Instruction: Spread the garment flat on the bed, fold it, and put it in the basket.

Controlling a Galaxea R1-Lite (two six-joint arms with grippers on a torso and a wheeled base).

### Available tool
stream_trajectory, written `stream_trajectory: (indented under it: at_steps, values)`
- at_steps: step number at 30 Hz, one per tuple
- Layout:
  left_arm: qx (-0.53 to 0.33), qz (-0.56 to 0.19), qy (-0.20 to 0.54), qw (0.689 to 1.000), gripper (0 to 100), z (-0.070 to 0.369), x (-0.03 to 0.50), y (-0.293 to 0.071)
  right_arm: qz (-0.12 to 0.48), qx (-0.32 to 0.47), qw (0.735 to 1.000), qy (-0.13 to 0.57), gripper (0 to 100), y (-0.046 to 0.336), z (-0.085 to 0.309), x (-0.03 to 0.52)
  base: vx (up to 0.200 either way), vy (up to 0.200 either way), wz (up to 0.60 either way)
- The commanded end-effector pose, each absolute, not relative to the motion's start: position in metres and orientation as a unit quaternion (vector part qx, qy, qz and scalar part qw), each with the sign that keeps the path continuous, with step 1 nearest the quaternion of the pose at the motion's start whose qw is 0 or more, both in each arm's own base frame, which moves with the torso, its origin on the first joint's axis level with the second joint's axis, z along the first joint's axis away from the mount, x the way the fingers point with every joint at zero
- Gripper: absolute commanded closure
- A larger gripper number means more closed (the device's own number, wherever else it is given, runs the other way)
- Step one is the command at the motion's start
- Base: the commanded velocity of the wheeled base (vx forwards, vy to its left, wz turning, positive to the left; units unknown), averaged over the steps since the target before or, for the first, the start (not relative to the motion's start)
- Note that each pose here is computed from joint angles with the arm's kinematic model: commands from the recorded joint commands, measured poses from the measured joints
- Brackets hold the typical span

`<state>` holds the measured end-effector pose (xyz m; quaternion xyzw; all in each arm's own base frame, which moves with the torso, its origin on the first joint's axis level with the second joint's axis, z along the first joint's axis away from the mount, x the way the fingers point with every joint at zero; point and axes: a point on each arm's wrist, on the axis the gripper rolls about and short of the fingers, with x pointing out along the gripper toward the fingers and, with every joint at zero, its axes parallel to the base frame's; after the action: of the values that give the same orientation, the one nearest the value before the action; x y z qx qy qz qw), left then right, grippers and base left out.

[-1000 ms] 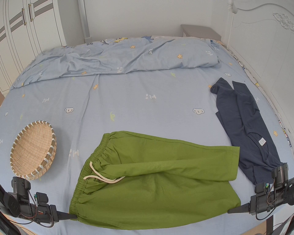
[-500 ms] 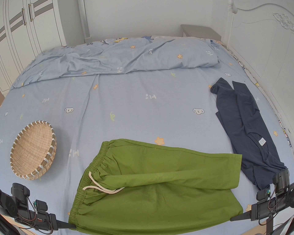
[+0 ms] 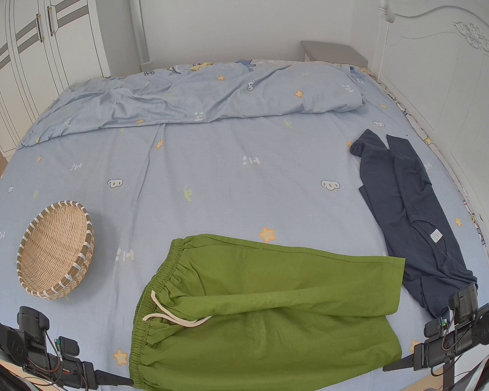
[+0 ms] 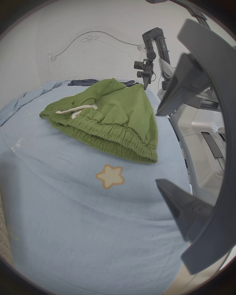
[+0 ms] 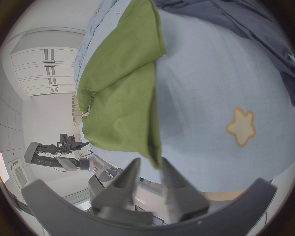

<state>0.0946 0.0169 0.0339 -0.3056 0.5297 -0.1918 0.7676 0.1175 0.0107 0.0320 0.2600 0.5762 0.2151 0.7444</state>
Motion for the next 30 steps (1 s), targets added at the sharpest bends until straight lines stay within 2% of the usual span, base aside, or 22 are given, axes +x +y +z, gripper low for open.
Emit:
stream_trajectory:
  at_steps: [1, 7, 8, 10, 14, 15, 16, 17, 19, 23, 25, 26, 27, 30]
  values:
    - [-0.307, -0.198, 0.537, 0.761, 0, 0.033, 0.09, 0.014, 0.221, 0.259, 0.737, 0.584, 0, 0.013, 0.03, 0.118, 0.0, 0.0, 0.0]
    - [-0.301, -0.208, 0.537, 0.76, 0, 0.034, 0.09, 0.012, 0.221, 0.259, 0.74, 0.58, 0, 0.012, 0.03, 0.117, 0.0, 0.0, 0.0]
    - [-0.296, -0.212, 0.528, 0.767, 0, 0.036, 0.091, 0.011, 0.221, 0.259, 0.741, 0.578, 0, 0.012, 0.031, 0.116, 0.0, 0.0, 0.0]
    - [-0.283, -0.211, 0.494, 0.794, 0, 0.047, 0.094, 0.013, 0.225, 0.254, 0.757, 0.559, 0, 0.011, 0.037, 0.115, 0.0, 0.0, 0.0]
    - [-0.287, -0.204, 0.459, 0.816, 0, 0.075, 0.104, 0.014, 0.227, 0.238, 0.799, 0.504, 0, 0.01, 0.055, 0.112, 0.0, 0.0, 0.0]
    - [-0.287, -0.204, 0.459, 0.816, 0, 0.075, 0.104, 0.014, 0.227, 0.238, 0.799, 0.504, 0, 0.01, 0.055, 0.112, 0.0, 0.0, 0.0]
    - [-0.291, -0.207, 0.448, 0.82, 0, 0.098, 0.108, 0.012, 0.223, 0.223, 0.826, 0.468, 0, 0.009, 0.067, 0.113, 0.0, 0.0, 0.0]
    - [-0.292, -0.208, 0.449, 0.819, 0, 0.102, 0.109, 0.012, 0.222, 0.221, 0.829, 0.463, 0, 0.009, 0.07, 0.113, 0.0, 0.0, 0.0]
    - [-0.28, -0.235, 0.438, 0.822, 0, 0.154, 0.115, 0.005, 0.22, 0.205, 0.859, 0.414, 0, 0.006, 0.102, 0.117, 0.0, 0.0, 0.0]
    - [-0.265, -0.25, 0.419, 0.832, 0, 0.178, 0.124, 0.004, 0.22, 0.198, 0.874, 0.386, 0, 0.005, 0.125, 0.122, 0.0, 0.0, 0.0]
    - [-0.251, -0.267, 0.404, 0.838, 0, 0.192, 0.146, 0.003, 0.226, 0.184, 0.893, 0.343, 0, 0.003, 0.157, 0.138, 0.0, 0.0, 0.0]
    - [-0.25, -0.268, 0.404, 0.838, 0, 0.192, 0.147, 0.003, 0.227, 0.184, 0.894, 0.34, 0, 0.003, 0.158, 0.139, 0.0, 0.0, 0.0]
    - [-0.243, -0.278, 0.397, 0.84, 0, 0.194, 0.166, 0.003, 0.233, 0.174, 0.904, 0.314, 0, 0.003, 0.176, 0.149, 0.0, 0.0, 0.0]
    - [-0.231, -0.294, 0.388, 0.843, 0, 0.19, 0.203, 0.0, 0.238, 0.167, 0.91, 0.294, 0, 0.002, 0.194, 0.173, 0.0, 0.0, 0.0]
